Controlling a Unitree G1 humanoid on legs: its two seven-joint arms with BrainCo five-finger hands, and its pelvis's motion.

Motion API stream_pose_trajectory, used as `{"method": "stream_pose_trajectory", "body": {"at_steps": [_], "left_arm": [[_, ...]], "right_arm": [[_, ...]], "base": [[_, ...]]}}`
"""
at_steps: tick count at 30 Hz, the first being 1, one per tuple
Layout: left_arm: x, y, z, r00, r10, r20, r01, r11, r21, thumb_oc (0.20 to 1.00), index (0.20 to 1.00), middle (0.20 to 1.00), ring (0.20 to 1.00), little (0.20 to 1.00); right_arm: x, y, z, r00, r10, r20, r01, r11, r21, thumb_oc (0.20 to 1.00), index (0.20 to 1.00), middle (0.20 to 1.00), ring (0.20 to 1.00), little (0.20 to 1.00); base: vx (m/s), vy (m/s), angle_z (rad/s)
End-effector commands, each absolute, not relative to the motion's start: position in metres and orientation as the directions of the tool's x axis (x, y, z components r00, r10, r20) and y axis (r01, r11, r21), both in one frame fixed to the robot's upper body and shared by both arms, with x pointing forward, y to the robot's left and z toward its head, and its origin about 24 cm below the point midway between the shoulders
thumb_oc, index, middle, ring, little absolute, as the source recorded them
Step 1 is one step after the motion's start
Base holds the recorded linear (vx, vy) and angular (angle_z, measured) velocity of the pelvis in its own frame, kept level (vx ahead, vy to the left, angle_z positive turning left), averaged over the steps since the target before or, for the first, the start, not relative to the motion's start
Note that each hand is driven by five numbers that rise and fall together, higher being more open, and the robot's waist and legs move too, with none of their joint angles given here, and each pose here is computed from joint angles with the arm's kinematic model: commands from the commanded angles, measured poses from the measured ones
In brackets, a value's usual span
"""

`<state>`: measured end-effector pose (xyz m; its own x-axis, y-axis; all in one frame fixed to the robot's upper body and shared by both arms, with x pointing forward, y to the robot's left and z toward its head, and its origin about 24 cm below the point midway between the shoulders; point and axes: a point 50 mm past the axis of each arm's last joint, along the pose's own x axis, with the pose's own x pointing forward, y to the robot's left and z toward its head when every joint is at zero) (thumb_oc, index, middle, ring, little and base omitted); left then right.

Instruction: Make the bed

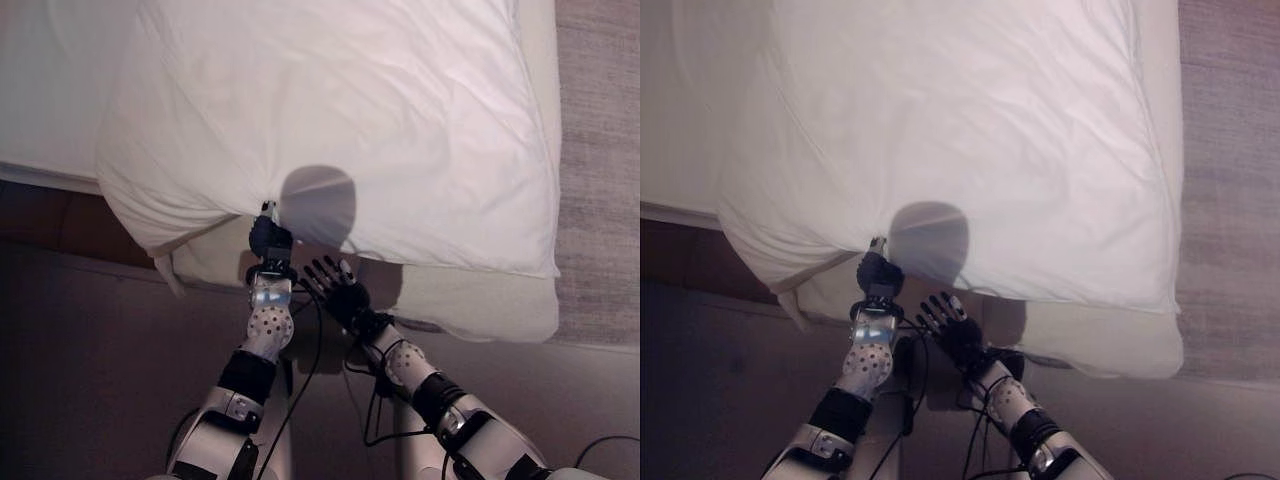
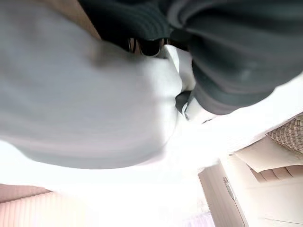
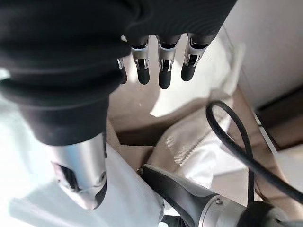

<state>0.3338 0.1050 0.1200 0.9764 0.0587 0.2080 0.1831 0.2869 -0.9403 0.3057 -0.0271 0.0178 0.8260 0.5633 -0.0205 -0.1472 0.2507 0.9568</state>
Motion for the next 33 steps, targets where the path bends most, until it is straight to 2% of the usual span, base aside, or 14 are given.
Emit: {"method": "stream_pose_trajectory", "body": {"at_steps": [1,7,14,17,26,33], "left_arm": [[0.317,0.079,0.179,0.874,-0.018,0.486,0.477,0.222,-0.850,0.200,0.200,0.200,0.200,0.200],[0.312,0.099,0.182,0.864,0.044,0.501,0.471,0.278,-0.837,0.200,0.200,0.200,0.200,0.200],[0.309,0.124,0.178,0.867,0.152,0.475,0.404,0.343,-0.848,0.200,0.200,0.200,0.200,0.200],[0.308,0.128,0.175,0.869,0.167,0.466,0.392,0.345,-0.853,0.200,0.200,0.200,0.200,0.200],[0.304,0.130,0.175,0.859,0.163,0.485,0.408,0.355,-0.841,0.200,0.200,0.200,0.200,0.200],[0.303,0.139,0.175,0.851,0.238,0.468,0.379,0.337,-0.862,0.200,0.200,0.200,0.200,0.200]], "right_arm": [[0.313,-0.014,0.050,0.846,0.517,0.127,-0.199,0.087,0.976,1.000,1.000,1.000,1.000,1.000],[0.327,-0.030,0.086,0.882,0.381,0.279,-0.298,-0.009,0.954,1.000,1.000,1.000,1.000,1.000],[0.329,-0.058,0.111,0.865,0.281,0.415,-0.434,0.006,0.901,1.000,1.000,1.000,1.000,1.000],[0.326,-0.063,0.111,0.854,0.289,0.434,-0.461,0.030,0.887,1.000,1.000,1.000,1.000,1.000],[0.304,-0.059,0.084,0.806,0.453,0.380,-0.474,0.110,0.874,1.000,1.000,1.000,1.000,1.000],[0.316,-0.077,0.087,0.883,0.274,0.380,-0.412,0.064,0.909,1.000,1.000,1.000,1.000,1.000]], "base": [[0.01,0.027,0.06],[0.00,0.023,0.02],[0.00,0.000,0.00],[0.00,0.000,0.00],[0.00,0.000,0.00],[0.00,0.000,0.00]]}}
